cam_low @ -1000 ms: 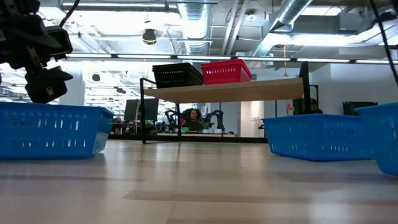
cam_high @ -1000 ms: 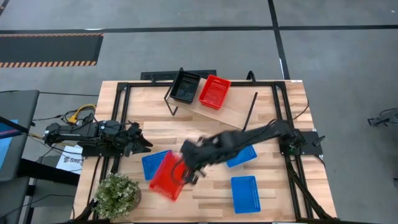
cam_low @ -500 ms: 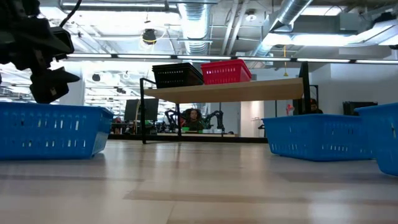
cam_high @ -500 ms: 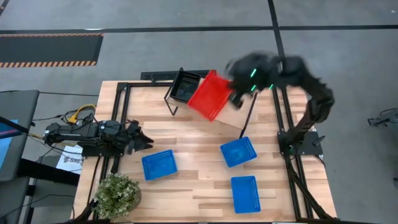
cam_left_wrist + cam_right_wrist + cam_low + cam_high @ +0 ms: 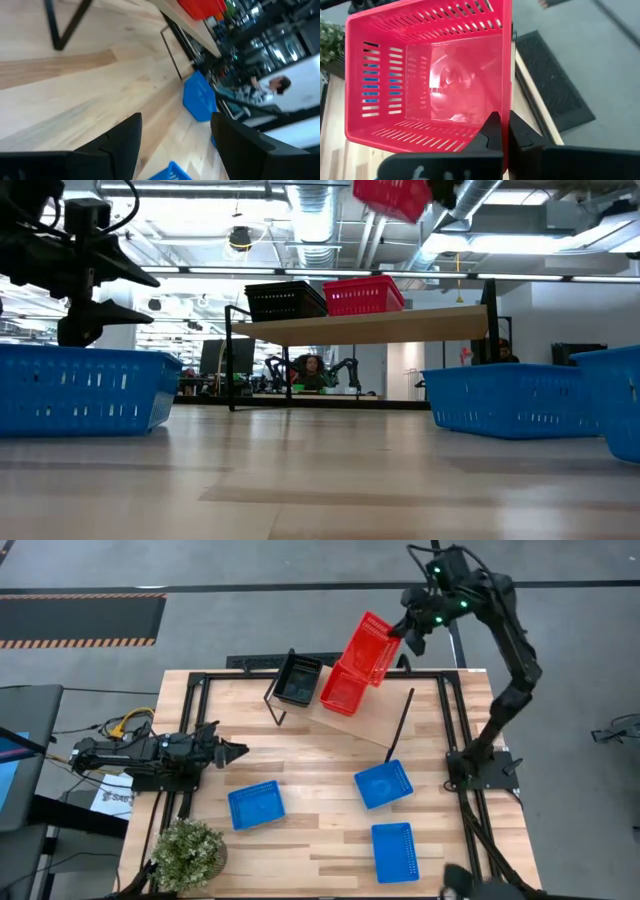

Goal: Stack baskets on shelf by color
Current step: Stack the red bin on the red bins on the shelf

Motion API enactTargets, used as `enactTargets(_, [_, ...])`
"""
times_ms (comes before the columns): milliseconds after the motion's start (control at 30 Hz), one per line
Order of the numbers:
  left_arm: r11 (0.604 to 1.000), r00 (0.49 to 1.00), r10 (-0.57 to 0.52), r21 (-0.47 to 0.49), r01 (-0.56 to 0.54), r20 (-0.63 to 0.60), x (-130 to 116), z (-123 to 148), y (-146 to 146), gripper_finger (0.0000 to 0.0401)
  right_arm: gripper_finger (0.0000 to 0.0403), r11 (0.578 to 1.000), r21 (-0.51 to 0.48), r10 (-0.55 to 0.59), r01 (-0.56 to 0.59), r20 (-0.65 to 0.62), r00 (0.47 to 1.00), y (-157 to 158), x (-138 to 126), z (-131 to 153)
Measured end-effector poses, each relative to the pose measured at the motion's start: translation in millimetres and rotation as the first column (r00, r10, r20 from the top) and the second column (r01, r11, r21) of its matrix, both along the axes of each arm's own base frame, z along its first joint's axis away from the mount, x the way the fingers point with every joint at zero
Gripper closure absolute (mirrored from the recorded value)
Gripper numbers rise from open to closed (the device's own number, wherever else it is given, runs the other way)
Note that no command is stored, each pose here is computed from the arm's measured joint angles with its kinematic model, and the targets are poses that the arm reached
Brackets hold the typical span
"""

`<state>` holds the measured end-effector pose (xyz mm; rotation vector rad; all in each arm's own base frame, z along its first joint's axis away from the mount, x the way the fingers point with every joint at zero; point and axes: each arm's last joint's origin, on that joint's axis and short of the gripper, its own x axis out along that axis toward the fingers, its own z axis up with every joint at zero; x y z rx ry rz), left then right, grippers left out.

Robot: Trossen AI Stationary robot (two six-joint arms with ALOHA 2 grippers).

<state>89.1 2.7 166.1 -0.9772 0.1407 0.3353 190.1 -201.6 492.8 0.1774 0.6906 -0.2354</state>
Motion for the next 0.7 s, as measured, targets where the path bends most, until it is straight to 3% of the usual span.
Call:
enactTargets(200, [0.999, 0.999, 0.052, -0.015, -0.052, 0.007, -0.3, 0.1, 1.3, 0.0176, 0.0397, 0.992, 0.109, 0.067, -0.061, -0.056, 0.996, -36.9, 20.4, -34.4])
enactTargets(400, [0.995, 0.995, 0.097, -0.002, -0.097, 0.009, -0.7, 0.3, 2.6, 0.0176, 0.0397, 0.979, 0.201, 0.064, -0.042, -0.102, 0.993, -65.3, 45.2, -67.6])
enactTargets(700, [0.994, 0.994, 0.106, 0.004, -0.106, 0.007, -0.8, 0.2, 2.9, 0.0176, 0.0397, 0.963, 0.263, 0.099, -0.055, -0.156, 0.983, -68.6, 66.1, -89.2])
